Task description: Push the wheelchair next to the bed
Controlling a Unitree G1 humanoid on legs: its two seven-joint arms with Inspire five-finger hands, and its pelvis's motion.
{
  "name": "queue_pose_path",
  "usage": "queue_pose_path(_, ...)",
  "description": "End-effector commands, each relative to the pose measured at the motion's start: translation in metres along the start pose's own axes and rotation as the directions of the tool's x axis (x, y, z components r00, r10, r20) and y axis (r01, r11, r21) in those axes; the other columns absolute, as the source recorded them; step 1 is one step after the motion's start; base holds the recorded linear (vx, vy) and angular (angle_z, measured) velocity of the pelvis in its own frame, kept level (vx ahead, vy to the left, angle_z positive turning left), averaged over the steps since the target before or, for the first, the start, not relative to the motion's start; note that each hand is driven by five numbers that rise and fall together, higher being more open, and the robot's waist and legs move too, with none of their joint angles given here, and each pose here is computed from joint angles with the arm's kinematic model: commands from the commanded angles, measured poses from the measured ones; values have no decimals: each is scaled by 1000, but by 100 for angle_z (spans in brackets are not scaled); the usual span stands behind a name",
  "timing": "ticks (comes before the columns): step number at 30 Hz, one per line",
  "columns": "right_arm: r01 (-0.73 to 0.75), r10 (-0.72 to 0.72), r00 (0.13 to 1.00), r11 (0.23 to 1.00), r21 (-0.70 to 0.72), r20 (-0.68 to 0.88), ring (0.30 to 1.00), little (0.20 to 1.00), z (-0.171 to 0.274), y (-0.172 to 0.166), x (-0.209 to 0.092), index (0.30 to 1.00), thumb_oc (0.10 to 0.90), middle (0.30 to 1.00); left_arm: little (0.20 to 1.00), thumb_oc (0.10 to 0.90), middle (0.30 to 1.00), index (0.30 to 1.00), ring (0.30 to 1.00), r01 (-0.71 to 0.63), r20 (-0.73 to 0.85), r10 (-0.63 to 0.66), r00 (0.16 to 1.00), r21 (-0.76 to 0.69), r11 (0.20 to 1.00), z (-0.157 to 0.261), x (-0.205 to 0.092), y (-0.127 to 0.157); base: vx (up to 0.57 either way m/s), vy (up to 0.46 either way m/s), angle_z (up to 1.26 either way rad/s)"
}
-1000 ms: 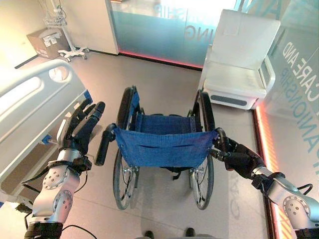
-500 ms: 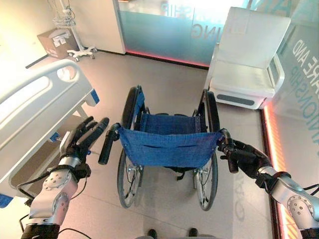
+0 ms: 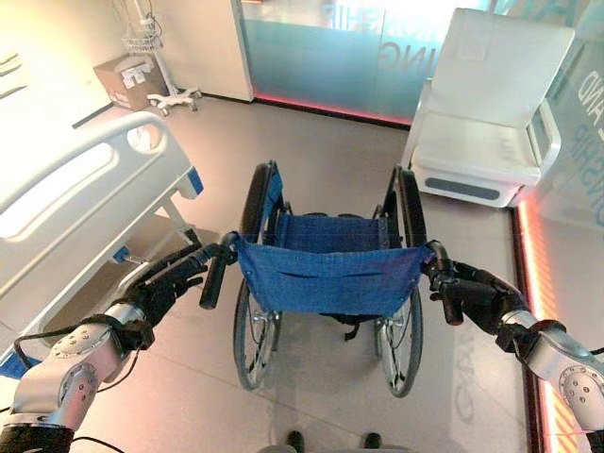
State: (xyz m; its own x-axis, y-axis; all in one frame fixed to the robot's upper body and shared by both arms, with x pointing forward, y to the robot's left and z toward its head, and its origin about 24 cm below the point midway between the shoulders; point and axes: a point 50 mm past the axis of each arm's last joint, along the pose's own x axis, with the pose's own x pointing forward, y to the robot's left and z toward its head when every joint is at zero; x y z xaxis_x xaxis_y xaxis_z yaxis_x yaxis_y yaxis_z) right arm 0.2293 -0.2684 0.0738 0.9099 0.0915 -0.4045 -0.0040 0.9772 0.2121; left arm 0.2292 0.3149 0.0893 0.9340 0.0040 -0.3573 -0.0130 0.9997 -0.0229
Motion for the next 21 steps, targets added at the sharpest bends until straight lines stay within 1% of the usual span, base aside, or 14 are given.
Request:
queue_pose_path(1,-380,374,903,925,-10,211,300,300,55,59,3,300,400,300,900,800,900,900,900,47,292,-62,954,59,997,80,0,-5,0,0,0)
queue_pose_path(3,-380,373,906,925,-2,202,300,300,54,58,3,300,400,300,900,800,900,900,900,85,315,-87,945,20,996,84,1,-8,0,0,0)
queue_pose_path(6,-379,370,908,925,5,198,300,300,54,57,4,300,400,300,900,800,900,900,900,111,325,-104,940,-2,994,86,2,-12,21,0,1)
queue_pose_path(9,-378,370,910,926,12,188,300,300,52,57,5,300,400,300,900,800,900,900,900,115,350,-104,931,-11,993,88,3,-13,17,1,3)
queue_pose_path(12,-378,369,912,926,17,178,300,300,50,57,6,300,400,300,900,800,900,900,900,111,382,-82,920,-55,992,91,4,-14,6,1,2)
queue_pose_path(15,-376,368,914,926,19,171,300,300,46,56,7,300,400,300,900,800,900,900,900,115,382,-84,920,-58,992,88,5,-15,0,0,0)
queue_pose_path(18,-371,363,917,928,20,169,300,300,44,57,7,300,400,300,900,800,900,900,900,147,363,-122,924,-41,988,85,6,-19,0,0,0)
queue_pose_path(21,-362,354,920,932,22,166,300,300,43,57,6,300,400,300,900,800,900,900,900,211,316,-199,928,-5,977,79,6,-26,0,0,0)
